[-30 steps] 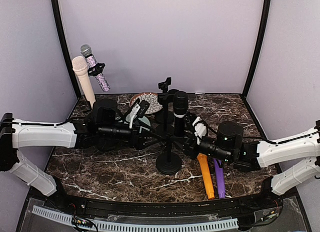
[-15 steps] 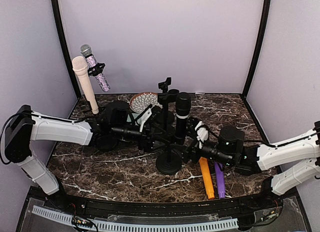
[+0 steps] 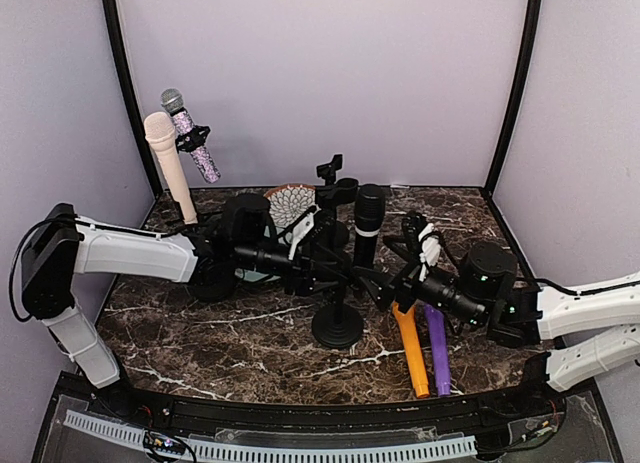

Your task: Remove the microphone from the stand

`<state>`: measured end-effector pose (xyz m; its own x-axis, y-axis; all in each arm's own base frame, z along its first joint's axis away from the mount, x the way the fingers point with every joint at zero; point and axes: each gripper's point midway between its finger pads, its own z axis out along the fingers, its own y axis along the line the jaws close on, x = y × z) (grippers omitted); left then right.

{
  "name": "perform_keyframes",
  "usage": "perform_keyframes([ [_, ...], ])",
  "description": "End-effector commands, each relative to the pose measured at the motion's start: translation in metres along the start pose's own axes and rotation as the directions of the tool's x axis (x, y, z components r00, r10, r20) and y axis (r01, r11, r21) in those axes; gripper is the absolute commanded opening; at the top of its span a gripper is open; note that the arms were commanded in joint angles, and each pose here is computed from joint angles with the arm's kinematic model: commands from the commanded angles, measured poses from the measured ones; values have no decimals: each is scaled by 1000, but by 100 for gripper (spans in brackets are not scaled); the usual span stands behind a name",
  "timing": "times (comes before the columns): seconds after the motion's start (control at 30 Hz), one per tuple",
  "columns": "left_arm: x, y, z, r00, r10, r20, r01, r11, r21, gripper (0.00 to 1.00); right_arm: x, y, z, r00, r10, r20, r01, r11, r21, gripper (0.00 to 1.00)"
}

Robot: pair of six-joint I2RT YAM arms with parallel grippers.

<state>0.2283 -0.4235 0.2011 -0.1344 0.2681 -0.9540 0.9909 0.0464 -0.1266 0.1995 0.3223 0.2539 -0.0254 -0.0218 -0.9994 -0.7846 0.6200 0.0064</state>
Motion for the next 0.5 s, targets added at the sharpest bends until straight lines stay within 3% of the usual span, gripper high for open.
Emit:
perform_keyframes([
  [0.0,-6,-3,2,999,52,0,-52,998,40,52,-20,-8,-4,998,33,56,-35,999,28,93],
  [0.47,6,-3,7,999,47,-22,-45,996,73,55,-30,-9,-1,996,49,74,-51,998,21,93],
])
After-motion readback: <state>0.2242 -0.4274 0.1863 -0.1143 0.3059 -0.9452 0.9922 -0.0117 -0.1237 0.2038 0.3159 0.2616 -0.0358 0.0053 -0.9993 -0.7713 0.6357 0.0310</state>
